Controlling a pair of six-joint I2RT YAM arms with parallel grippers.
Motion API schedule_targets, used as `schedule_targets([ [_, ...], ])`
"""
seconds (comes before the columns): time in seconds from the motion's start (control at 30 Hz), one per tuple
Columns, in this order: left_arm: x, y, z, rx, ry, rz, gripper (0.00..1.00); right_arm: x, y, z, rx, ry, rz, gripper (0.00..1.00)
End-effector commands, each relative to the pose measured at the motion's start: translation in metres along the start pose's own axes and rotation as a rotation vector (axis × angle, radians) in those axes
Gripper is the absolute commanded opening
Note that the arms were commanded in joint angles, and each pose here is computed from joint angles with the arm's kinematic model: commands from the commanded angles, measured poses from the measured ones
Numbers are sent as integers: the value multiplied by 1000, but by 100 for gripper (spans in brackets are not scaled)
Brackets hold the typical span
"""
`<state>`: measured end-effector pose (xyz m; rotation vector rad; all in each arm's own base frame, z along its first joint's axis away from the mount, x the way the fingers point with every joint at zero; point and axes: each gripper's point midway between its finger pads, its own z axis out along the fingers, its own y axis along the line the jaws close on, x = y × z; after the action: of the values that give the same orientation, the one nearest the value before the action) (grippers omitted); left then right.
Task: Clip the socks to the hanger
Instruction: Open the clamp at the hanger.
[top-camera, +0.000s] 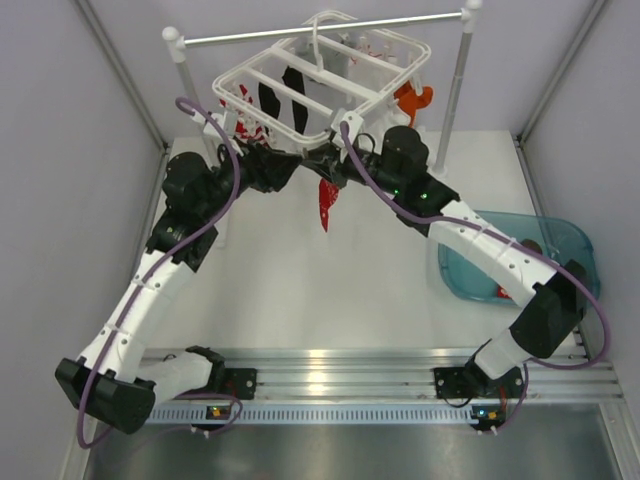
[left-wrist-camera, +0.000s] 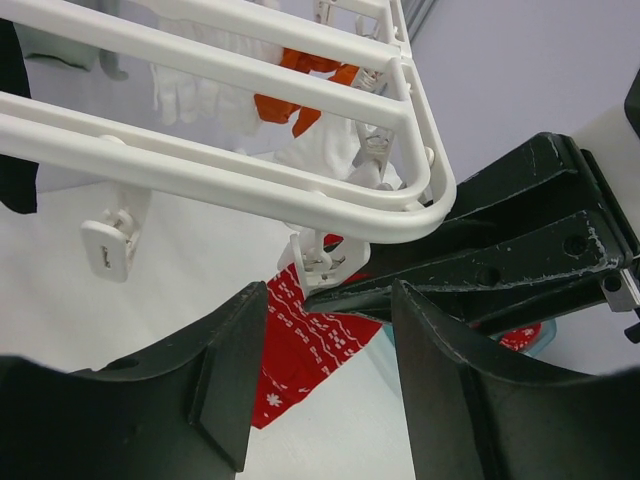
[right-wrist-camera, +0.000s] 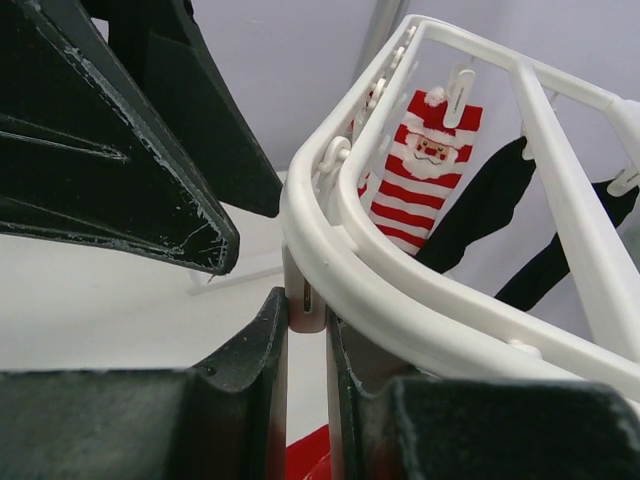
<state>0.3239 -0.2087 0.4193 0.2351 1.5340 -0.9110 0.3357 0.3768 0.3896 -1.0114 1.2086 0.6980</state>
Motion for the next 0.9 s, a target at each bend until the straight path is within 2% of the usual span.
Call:
schedule_targets([
  [0.0,-14,-5,6,3,-51,19,59,-39,2,-3,14,-70,-48,0],
  [0.67,-35,-8,26,-4,-145,-24,57,-36,10,2,7,-53,-59,0],
  [0.87,-36,-4,29,-34,-157,-27,51,-36,10,1,10,-51,-62,0],
])
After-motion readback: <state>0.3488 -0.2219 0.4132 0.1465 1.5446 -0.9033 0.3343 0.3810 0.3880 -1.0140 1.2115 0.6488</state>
